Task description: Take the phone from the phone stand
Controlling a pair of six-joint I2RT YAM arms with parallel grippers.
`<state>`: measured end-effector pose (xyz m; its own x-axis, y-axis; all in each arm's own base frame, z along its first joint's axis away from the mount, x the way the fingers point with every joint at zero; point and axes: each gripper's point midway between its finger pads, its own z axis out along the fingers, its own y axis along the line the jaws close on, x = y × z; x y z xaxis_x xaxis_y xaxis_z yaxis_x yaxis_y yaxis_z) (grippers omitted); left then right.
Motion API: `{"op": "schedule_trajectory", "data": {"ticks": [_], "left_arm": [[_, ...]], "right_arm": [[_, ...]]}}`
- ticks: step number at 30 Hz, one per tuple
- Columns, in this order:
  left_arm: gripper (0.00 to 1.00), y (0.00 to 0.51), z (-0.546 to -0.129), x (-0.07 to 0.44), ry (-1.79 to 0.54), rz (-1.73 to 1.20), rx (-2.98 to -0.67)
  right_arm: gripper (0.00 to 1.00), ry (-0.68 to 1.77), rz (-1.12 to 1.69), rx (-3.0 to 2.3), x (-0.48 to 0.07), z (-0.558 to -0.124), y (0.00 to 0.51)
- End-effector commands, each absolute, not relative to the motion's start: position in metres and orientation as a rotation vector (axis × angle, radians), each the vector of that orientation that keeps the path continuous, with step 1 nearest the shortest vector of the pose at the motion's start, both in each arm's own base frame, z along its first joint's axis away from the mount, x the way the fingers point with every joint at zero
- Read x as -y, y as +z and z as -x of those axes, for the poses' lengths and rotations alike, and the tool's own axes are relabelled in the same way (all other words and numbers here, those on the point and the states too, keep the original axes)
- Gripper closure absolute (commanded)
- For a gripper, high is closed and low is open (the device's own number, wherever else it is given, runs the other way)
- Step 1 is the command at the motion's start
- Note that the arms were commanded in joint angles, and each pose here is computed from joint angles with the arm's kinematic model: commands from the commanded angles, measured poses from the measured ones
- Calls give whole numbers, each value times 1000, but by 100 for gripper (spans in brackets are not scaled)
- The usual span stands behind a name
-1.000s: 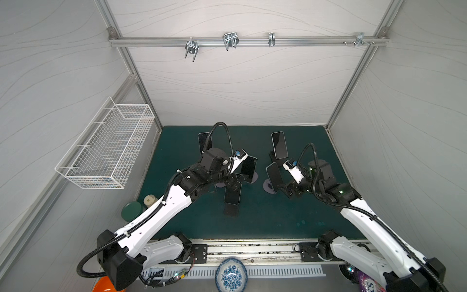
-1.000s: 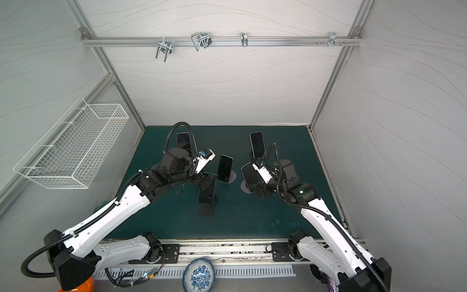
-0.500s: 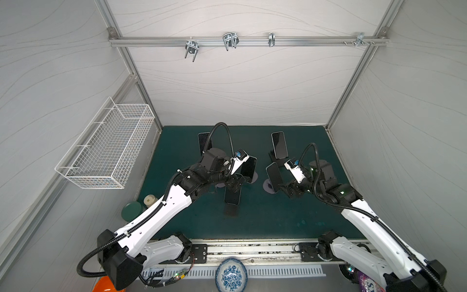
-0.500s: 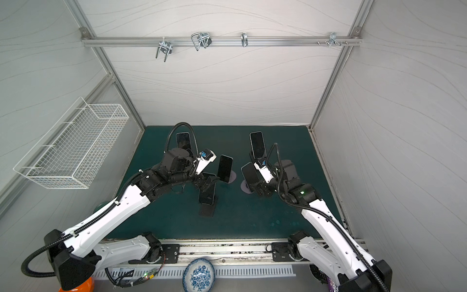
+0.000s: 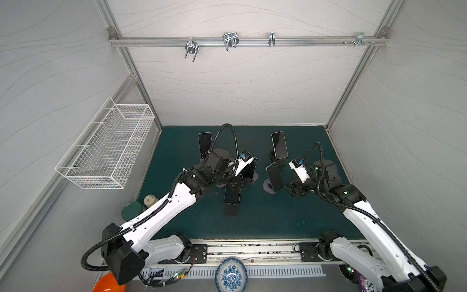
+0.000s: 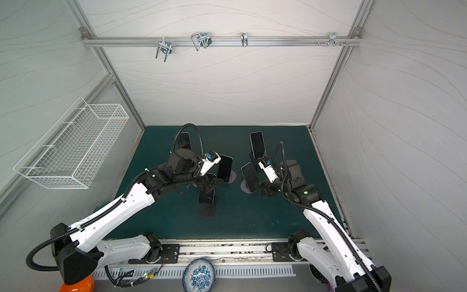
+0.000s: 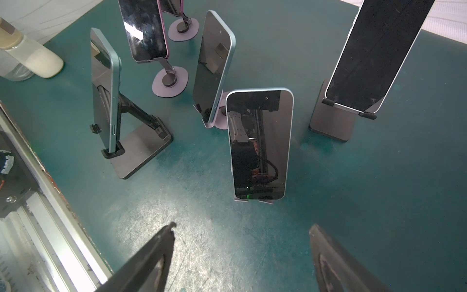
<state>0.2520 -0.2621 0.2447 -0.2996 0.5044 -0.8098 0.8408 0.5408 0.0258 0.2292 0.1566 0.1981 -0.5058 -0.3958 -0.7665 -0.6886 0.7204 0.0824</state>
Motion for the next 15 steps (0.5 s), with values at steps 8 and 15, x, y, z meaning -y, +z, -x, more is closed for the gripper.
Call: {"op": "schedule_trajectory", "data": {"ticks": [8, 15], "left_arm": [[7, 271, -258, 288, -542, -1110, -1902], [7, 267, -262, 289, -511, -1081, -1914]], "right_arm": [[10, 492, 873, -2134, -162, -241, 183], [4, 470, 855, -2124, -170, -268, 171]]}}
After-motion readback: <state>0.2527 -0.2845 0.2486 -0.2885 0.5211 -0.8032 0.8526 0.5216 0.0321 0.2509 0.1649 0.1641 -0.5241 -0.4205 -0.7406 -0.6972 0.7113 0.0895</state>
